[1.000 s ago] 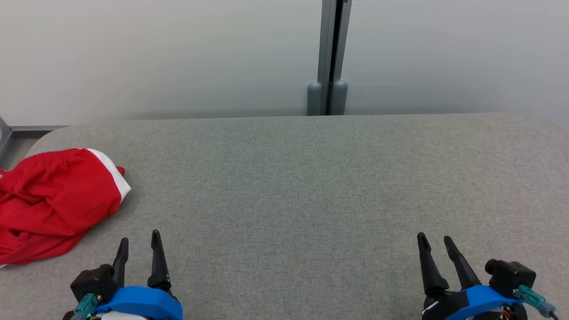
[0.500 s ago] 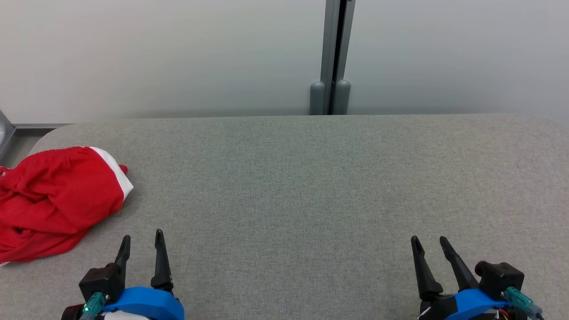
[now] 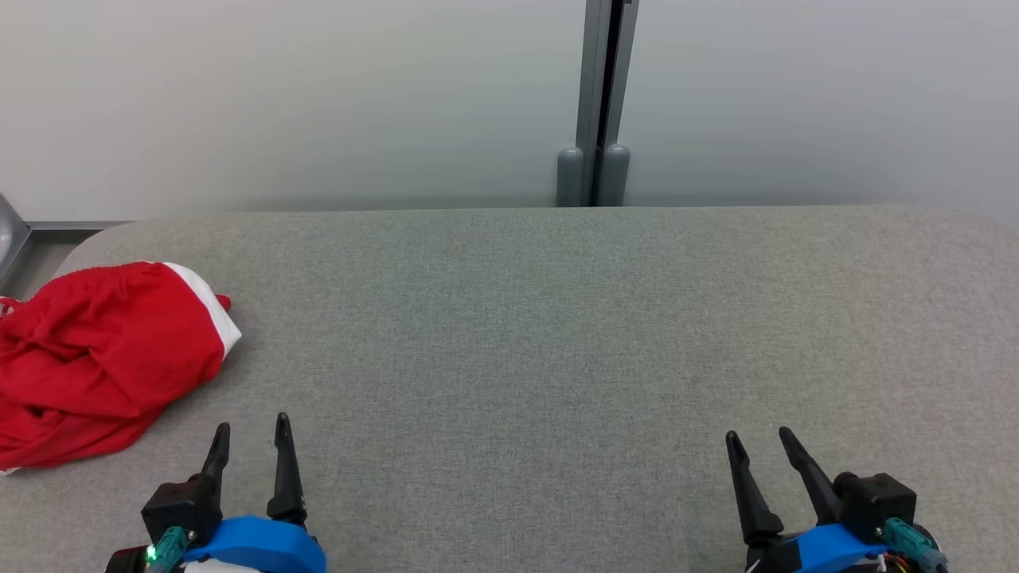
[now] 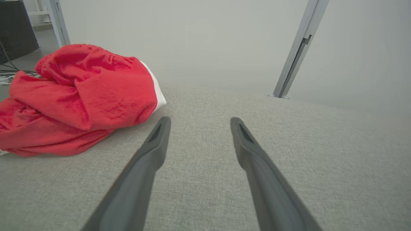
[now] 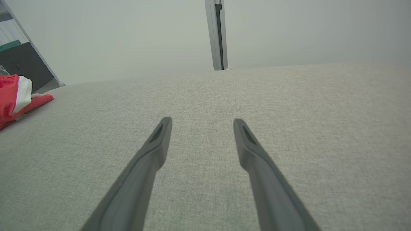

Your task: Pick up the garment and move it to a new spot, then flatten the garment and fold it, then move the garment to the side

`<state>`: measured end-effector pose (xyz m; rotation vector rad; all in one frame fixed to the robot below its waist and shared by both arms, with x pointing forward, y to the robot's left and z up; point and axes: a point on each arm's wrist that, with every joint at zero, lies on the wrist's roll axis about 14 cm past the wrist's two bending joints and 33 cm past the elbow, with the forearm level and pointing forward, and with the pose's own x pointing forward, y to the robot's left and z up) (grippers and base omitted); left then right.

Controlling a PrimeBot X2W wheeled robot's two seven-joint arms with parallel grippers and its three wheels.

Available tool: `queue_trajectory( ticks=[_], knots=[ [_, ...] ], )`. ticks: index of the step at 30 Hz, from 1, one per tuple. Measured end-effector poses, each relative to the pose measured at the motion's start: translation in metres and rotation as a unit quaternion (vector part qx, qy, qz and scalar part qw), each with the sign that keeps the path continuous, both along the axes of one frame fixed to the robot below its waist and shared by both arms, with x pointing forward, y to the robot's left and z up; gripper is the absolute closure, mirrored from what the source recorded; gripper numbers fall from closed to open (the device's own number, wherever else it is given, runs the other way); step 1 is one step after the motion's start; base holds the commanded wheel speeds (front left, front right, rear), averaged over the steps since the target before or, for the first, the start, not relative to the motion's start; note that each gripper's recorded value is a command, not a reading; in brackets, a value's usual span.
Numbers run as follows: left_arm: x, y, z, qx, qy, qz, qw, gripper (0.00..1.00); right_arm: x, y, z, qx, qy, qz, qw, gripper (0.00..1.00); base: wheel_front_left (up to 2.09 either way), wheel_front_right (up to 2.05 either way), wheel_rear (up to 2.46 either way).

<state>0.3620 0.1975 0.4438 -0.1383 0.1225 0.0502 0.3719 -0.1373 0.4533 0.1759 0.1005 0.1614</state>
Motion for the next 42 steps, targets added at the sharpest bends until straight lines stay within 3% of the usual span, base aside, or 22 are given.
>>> queue_trajectory(
  ticks=[6, 28, 42],
  knots=[
    [-0.002, 0.009, 0.0, -0.021, -0.002, 0.019, 1.0, 0.0, 0.001, 0.0, 0.003, -0.005, -0.007, 0.002, 1.0, 0.0, 0.0, 0.0, 0.0],
    [-0.005, 0.013, -0.005, -0.016, 0.007, 0.027, 0.999, 0.0, 0.003, -0.013, 0.005, -0.009, -0.009, -0.017, 1.0, 0.0, 0.0, 0.0, 0.0],
    [-0.023, 0.056, 0.008, 0.007, -0.012, 0.096, 0.995, 0.0, 0.017, 0.026, 0.011, -0.008, -0.019, 0.04, 0.999, 0.0, 0.0, 0.0, 0.0]
  ],
)
